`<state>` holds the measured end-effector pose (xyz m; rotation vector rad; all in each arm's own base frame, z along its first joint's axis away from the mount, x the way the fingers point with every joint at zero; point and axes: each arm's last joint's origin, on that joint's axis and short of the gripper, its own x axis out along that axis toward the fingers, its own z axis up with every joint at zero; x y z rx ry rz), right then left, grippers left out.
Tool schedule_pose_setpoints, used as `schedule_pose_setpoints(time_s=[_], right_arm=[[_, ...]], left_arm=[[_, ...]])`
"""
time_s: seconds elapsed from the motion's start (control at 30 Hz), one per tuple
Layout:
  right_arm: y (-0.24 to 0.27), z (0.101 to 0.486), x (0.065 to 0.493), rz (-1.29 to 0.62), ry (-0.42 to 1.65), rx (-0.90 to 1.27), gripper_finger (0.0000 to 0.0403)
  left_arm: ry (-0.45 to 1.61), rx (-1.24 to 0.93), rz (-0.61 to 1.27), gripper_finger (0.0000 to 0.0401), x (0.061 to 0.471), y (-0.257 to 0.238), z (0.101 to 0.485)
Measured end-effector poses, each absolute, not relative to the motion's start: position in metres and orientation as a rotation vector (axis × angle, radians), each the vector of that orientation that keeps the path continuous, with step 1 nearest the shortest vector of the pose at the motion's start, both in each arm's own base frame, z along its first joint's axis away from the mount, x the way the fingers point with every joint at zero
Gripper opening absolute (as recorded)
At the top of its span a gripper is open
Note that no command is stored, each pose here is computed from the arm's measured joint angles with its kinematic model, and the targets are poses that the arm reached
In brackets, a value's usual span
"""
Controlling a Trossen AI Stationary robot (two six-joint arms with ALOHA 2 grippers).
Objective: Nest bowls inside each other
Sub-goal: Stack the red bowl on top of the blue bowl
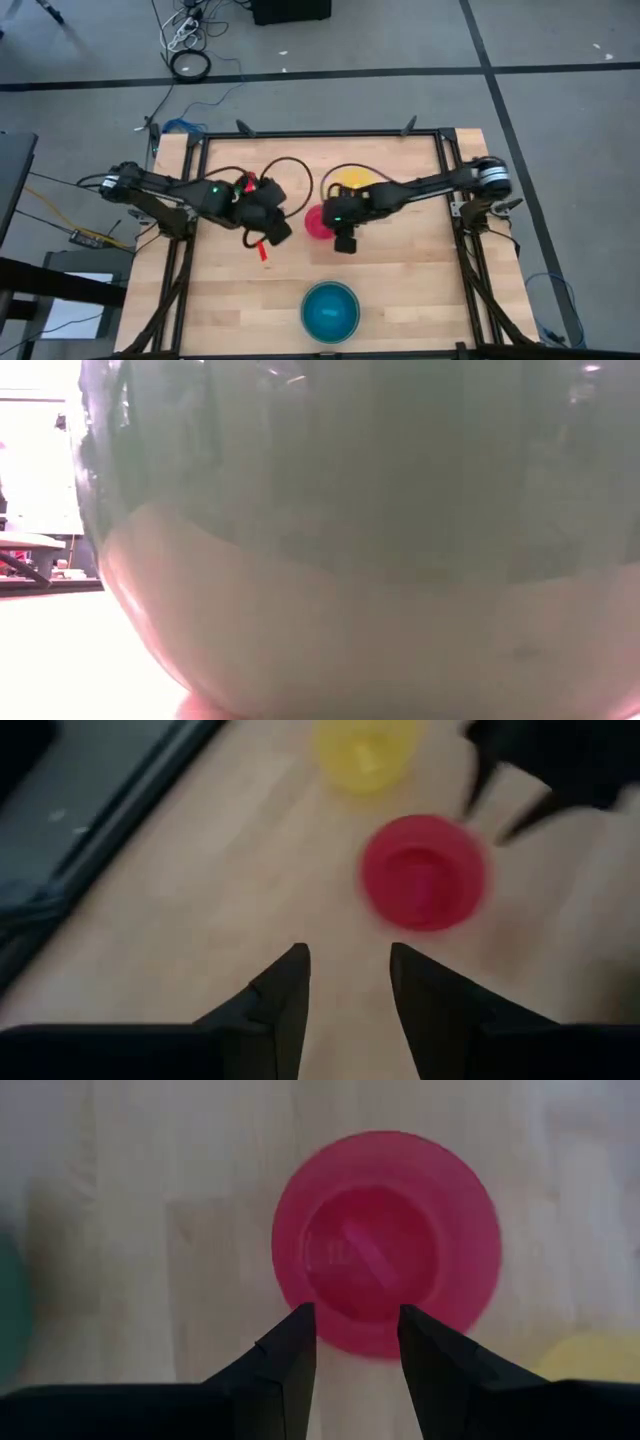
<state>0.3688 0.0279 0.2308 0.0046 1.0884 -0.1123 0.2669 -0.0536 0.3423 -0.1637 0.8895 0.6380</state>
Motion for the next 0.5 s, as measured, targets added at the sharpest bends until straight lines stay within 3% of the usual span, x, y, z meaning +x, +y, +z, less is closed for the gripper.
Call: schedule_pose_setpoints(time_s=[0.23,0.5], right_arm=[[0.032,0.221,0.416,-0.018,1.145,0.012,0.0130],[0.030,0.203,0.437,-0.007,1.217,0.092,0.0130]], left_arm=[[0.961,-0.100,0.738,0.0150,0.261,-0.037,0.335],[1.016,-0.070,0.753,0.0150,0.258,-0.036,0.317]])
